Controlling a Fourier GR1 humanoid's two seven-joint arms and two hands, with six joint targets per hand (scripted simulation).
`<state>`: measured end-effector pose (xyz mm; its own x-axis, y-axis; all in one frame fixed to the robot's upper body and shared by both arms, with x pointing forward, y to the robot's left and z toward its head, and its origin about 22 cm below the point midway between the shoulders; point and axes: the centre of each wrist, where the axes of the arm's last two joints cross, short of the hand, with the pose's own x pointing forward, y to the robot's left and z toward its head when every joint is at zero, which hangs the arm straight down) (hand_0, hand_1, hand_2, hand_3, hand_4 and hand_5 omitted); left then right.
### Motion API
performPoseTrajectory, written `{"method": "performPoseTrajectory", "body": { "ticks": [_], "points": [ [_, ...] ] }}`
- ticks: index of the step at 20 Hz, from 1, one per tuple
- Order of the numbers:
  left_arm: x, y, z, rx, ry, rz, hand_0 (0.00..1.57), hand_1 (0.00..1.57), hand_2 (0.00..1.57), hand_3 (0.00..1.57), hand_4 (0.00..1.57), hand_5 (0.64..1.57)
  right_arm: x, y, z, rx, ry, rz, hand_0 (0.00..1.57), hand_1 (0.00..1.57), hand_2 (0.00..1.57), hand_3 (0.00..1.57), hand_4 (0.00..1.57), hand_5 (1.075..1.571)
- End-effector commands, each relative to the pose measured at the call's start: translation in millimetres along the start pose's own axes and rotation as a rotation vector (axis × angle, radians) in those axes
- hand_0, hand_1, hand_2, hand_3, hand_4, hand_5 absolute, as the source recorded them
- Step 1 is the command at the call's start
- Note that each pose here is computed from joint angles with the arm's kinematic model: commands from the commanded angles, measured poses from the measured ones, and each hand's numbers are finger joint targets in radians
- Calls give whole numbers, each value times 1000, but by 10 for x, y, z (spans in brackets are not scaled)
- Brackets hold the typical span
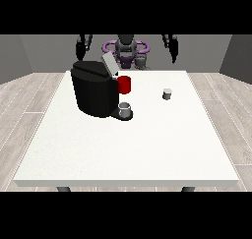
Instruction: Insert the coffee pod into the coffee machine and close the lid
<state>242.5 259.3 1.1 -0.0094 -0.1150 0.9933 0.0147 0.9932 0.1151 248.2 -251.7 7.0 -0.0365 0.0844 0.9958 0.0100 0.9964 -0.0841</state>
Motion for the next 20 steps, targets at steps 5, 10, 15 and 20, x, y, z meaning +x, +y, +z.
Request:
{"method": "performPoseTrajectory", "body": {
  "ticks": [5,10,15,20],
  "points": [
    [10,149,-43,-18,-111,54,0,0,0,0,273,1571,-66,63,87,35,91,8,0,0,0,0,128,1571],
    [-42,132,71,-58,-135,27,0,0,0,0,240,1571,-88,-41,22,-219,-6,-56,0,0,0,0,94,1571],
    [85,526,-149,-48,-153,-157,0,0,0,0,0,1571,-135,-89,11,-185,-69,-65,0,0,0,0,217,1571],
    [252,937,-428,1,-38,-199,0,0,0,0,0,1571,103,185,-24,-103,-86,-91,0,0,0,0,134,1571]
  ]
}}
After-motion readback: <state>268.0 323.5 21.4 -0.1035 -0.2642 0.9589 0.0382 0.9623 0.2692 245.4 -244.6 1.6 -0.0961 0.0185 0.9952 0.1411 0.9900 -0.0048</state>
